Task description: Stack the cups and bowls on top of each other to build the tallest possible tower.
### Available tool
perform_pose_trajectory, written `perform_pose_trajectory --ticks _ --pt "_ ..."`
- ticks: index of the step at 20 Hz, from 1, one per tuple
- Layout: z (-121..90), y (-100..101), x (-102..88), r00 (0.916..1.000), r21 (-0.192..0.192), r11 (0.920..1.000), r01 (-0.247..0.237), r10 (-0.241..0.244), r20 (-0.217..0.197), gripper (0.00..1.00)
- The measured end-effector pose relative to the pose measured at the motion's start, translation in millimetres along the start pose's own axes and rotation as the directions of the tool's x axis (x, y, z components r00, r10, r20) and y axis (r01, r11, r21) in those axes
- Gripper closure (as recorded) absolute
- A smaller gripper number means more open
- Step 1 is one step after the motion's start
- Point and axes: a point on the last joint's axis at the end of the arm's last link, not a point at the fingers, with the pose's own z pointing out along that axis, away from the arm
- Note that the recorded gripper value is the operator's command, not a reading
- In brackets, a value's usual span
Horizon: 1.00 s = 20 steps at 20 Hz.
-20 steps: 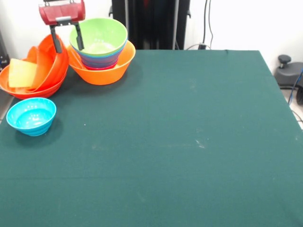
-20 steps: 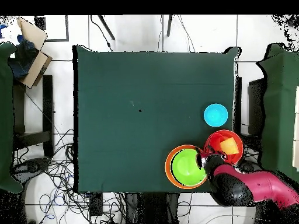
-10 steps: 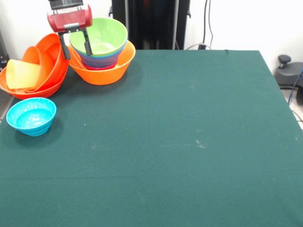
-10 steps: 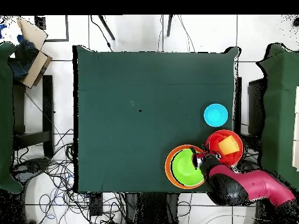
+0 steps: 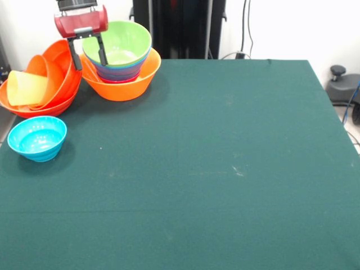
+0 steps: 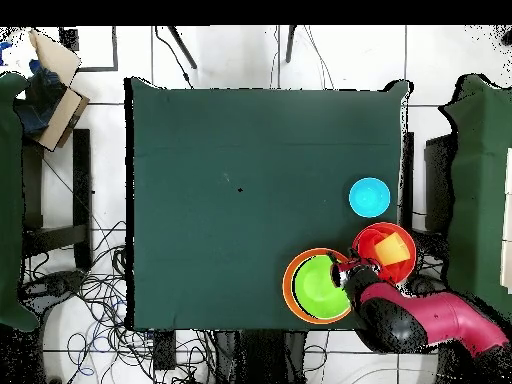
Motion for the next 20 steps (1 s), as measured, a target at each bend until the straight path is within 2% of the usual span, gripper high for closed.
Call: perform_pose_trajectory --ticks 7,13,17,20 --pt "-19.1 -14.8 -15.6 0.9993 0.039 0.9987 -0.033 0.033 0.015 0.00" --pt "-38.3 -31.4 -28.7 0.9964 0.067 0.9950 -0.074 0.071 0.045 0.00" --pt "-38.0 -36.8 -24.9 0.9948 0.065 0.9936 -0.092 0.089 0.050 0.00" --pt "-27.4 -40.8 -22.2 0.9914 0.040 0.9923 -0.117 0.114 0.064 0.00"
